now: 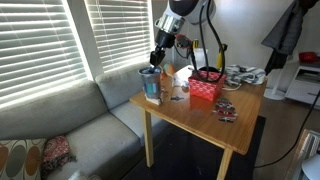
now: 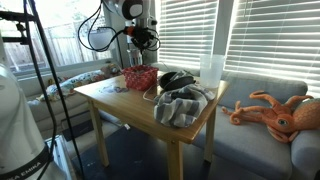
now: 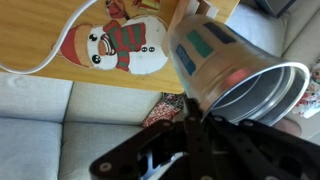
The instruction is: Pick up the silver cup and put it on the two wooden blocks on the top left side of the table
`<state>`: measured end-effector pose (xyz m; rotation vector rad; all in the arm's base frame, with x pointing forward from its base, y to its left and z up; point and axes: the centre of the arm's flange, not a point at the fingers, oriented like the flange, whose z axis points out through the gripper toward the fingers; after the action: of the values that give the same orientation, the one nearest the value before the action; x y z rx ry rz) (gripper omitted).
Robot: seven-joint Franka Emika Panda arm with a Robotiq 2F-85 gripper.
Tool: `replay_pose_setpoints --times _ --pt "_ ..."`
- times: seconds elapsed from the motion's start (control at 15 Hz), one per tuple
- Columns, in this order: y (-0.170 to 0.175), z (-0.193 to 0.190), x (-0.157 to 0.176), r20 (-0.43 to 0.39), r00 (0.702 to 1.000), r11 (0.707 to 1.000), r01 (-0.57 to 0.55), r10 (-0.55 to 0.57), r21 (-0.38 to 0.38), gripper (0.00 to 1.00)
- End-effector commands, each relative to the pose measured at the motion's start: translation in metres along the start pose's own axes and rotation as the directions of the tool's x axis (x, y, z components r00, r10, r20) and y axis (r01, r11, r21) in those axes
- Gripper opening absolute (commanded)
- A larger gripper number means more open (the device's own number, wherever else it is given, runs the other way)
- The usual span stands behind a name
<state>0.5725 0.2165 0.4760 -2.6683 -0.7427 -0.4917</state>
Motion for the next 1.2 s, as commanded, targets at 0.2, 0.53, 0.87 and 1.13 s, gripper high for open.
replay_pose_setpoints --times 0.2,0.53,0.87,1.13 --pt "-0.001 0.006 0.007 -0.015 1.000 1.000 -0.014 0.014 0.013 0.01" --pt "-0.001 0.006 0.008 -0.015 1.000 1.000 -0.015 0.015 0.005 0.36" --pt "0.000 -0.003 0.006 -0.023 1.000 1.000 -0.017 0.018 0.007 0.70" --pt "0.003 -0.004 0.006 -0.019 1.000 1.000 -0.024 0.024 0.010 0.98"
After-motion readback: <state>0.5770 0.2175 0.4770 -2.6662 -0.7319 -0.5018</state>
